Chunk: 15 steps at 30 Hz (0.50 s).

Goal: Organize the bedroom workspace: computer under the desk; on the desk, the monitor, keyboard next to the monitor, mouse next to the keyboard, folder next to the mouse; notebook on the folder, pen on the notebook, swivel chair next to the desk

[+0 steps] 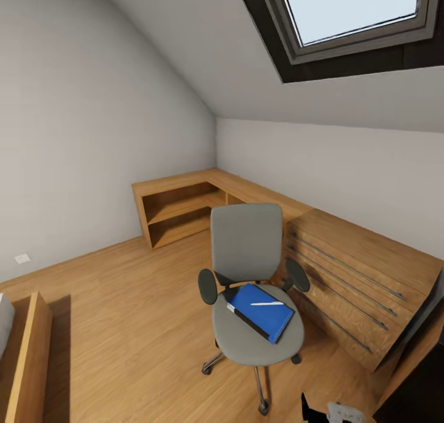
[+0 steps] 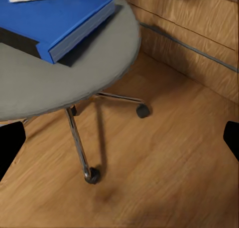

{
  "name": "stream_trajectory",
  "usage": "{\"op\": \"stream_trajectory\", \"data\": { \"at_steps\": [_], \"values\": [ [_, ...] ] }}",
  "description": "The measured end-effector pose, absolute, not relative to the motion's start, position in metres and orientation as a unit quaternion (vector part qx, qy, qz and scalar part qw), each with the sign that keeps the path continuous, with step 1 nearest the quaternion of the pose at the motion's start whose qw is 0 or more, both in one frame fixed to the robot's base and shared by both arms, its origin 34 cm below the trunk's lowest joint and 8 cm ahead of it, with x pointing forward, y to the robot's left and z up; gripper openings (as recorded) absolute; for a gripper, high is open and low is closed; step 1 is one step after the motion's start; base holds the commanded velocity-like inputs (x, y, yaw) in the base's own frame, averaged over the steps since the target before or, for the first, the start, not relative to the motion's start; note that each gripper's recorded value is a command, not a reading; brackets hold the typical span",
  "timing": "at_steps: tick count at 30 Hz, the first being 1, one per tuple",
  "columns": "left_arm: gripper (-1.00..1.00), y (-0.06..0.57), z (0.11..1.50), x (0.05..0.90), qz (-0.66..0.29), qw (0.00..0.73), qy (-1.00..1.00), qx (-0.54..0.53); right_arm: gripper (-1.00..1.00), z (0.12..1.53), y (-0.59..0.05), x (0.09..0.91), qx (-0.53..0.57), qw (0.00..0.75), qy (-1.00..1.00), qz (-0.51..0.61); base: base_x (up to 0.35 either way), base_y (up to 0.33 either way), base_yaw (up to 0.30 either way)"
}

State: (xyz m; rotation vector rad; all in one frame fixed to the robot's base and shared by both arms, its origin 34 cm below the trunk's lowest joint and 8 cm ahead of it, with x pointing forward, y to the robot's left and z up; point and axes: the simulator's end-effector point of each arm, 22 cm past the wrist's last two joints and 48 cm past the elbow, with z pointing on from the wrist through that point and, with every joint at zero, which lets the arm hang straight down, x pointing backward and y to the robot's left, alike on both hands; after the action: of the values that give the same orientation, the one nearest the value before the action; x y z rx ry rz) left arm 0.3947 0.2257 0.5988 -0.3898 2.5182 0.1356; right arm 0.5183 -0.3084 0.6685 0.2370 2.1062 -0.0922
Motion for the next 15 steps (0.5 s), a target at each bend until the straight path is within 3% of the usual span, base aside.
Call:
{"op": "stream_trajectory", "data": {
  "at_steps": [7,15],
  "values": [
    [1.0,0.19,0.639,0.471,-0.011,0.347,0.924,-0.159,1.0,0.706,-0.318,0.57,0.146,0.528,0.835,-0.057,0.0,0.0,0.0],
    [1.0,0.178,0.687,0.547,-0.041,0.338,0.921,-0.189,1.0,0.723,-0.303,0.629,0.153,0.459,0.874,-0.045,0.0,0.0,0.0]
  ]
}}
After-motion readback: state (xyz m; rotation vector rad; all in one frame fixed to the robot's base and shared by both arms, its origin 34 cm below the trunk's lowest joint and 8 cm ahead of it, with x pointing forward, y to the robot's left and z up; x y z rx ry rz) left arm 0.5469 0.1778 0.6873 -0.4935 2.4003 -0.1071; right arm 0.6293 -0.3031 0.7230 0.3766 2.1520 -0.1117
